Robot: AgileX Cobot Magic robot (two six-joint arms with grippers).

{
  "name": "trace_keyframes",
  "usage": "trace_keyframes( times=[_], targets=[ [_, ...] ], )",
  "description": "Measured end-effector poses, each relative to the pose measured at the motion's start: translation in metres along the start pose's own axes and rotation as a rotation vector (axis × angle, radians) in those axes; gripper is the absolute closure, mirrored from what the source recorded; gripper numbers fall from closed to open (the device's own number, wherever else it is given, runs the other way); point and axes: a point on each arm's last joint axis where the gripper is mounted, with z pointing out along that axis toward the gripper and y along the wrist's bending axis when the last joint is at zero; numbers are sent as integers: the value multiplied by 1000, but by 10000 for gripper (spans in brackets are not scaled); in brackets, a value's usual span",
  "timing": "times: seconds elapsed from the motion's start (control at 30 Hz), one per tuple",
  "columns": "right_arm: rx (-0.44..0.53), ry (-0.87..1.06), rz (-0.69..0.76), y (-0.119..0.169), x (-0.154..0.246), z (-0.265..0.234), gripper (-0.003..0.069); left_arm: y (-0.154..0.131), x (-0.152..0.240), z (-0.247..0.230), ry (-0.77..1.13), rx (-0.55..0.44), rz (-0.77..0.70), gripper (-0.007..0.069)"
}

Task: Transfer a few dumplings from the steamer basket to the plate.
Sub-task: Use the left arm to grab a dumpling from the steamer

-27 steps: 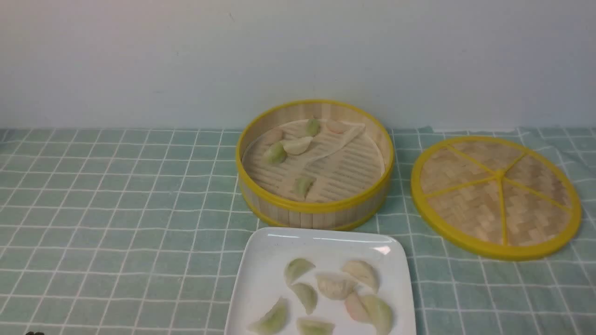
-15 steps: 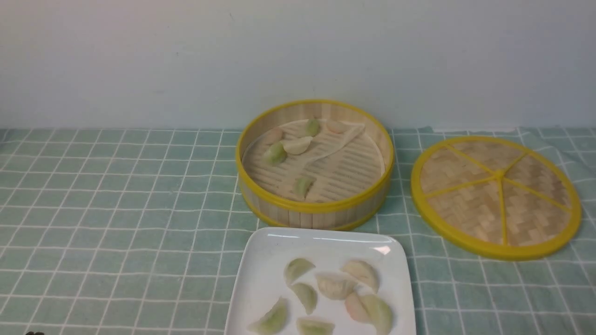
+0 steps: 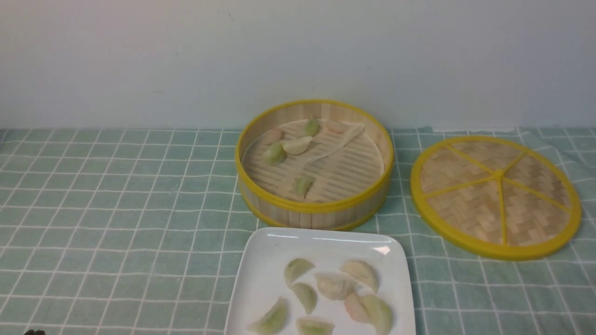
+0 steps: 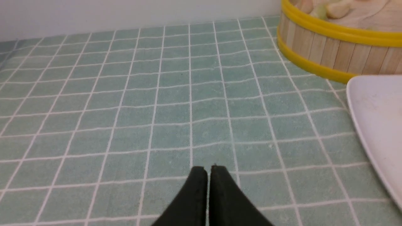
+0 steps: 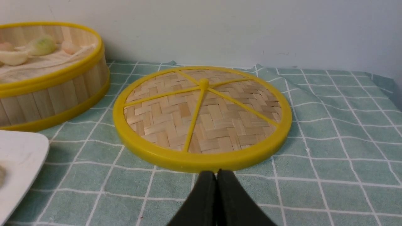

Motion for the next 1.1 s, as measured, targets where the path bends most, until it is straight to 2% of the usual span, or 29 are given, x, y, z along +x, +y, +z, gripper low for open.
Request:
trace_keyframes(
  times=[0.17,0.2,0.33,0.4,0.43,0.5,0.6,0.63,0.67,0.7,0.8,0.97,1.07,1.1],
  targets=[
    [0,0,0,0,0,0,673,-1,-20,-2,-214,40,-235,631],
    [0,0,0,0,0,0,673,-1,-21,-2,-226,40,-245,631],
    [0,0,0,0,0,0,673,9,-45,-12,-533,12,-452,631],
    [-1,-3,8,0,0,0,673,13,-50,-16,-613,-5,-488,631],
    [-12,-28,59,1,-2,0,673,17,-55,-21,-692,-22,-524,631],
    [-30,-72,151,2,-5,1,673,18,-60,-24,-722,-18,-550,631],
    [-84,-223,431,3,-19,-2,673,13,-90,-39,-748,51,-579,631],
    [-99,-264,513,3,-23,-3,673,10,-101,-42,-722,80,-588,631],
    [-99,-264,518,2,-23,-3,673,10,-103,-43,-714,86,-590,631],
    [-111,-302,587,2,-26,-4,673,5,-120,-45,-641,125,-604,631],
    [-122,-346,654,0,-30,-5,673,-6,-154,-37,-425,175,-598,631],
    [-127,-389,681,-1,-33,-6,673,-27,-209,-5,52,250,-411,631],
    [-138,-401,709,-1,-37,-8,673,-32,-220,19,237,282,-332,631],
    [-159,-403,727,0,-51,-14,673,-34,-225,44,375,304,-279,631]
  ],
)
